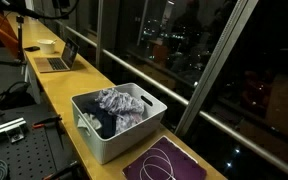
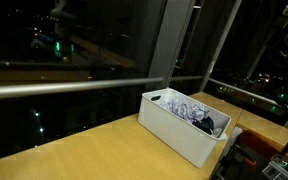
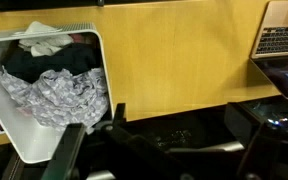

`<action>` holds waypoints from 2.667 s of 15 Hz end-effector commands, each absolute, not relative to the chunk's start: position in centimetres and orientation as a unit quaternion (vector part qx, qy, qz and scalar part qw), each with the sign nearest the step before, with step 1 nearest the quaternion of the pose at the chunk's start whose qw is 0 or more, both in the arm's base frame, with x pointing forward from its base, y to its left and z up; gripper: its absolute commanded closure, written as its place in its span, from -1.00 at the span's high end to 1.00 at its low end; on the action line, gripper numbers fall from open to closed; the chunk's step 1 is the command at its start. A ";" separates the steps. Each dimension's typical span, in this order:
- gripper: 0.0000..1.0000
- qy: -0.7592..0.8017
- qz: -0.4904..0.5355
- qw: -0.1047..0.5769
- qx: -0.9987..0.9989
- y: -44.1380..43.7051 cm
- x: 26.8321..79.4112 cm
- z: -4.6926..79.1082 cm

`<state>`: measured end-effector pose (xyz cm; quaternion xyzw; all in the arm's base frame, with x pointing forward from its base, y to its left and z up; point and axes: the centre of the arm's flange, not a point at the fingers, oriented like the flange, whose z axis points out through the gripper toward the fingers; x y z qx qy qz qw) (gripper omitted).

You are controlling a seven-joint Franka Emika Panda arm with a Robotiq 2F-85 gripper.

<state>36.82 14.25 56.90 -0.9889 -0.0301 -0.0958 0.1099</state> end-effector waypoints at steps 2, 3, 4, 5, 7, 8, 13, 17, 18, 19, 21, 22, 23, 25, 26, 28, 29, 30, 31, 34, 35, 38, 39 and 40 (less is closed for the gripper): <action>1.00 -0.030 -0.096 0.110 -0.989 14.3 36.8 57.0; 1.00 -0.030 -0.097 0.110 -0.989 14.3 36.8 57.0; 1.00 -0.030 -0.097 0.110 -0.989 14.3 36.8 57.0; 1.00 -0.030 -0.097 0.110 -0.989 14.3 36.8 57.0; 1.00 -0.030 -0.097 0.110 -0.989 14.3 36.8 57.0; 1.00 -0.030 -0.097 0.110 -0.989 14.3 36.8 57.0; 1.00 -0.030 -0.097 0.110 -0.989 14.3 36.8 57.0; 1.00 -0.030 -0.101 0.108 -0.989 14.1 37.5 56.9; 1.00 -0.030 -0.104 0.106 -0.988 14.0 37.9 56.8; 1.00 -0.030 -0.108 0.102 -0.988 13.9 38.3 56.6; 1.00 -0.033 -0.119 0.095 -0.988 13.7 39.3 56.1; 1.00 -0.036 -0.127 0.087 -0.987 13.5 40.0 55.6; 1.00 -0.040 -0.132 0.080 -0.987 13.4 40.7 55.2; 1.00 -0.047 -0.142 0.061 -0.987 13.0 42.6 54.2; 1.00 -0.051 -0.145 0.051 -0.987 12.7 43.5 53.7; 1.00 -0.055 -0.150 0.034 -0.987 12.1 45.3 52.8; 1.00 -0.058 -0.153 0.024 -0.986 11.8 46.0 52.2; 1.00 -0.059 -0.152 0.018 -0.986 11.2 47.0 51.8; 1.00 -0.058 -0.151 0.012 -0.987 10.7 47.8 51.0; 1.00 -0.057 -0.142 -0.003 -0.988 9.2 50.1 48.1; 1.00 -0.056 -0.137 -0.005 -0.989 8.8 50.9 47.2; 1.00 -0.059 -0.130 -0.020 -0.990 8.1 52.9 44.1; 1.00 -0.063 -0.128 -0.024 -0.990 8.1 53.5 43.1; 1.00 -0.066 -0.125 -0.031 -0.989 8.0 54.1 42.0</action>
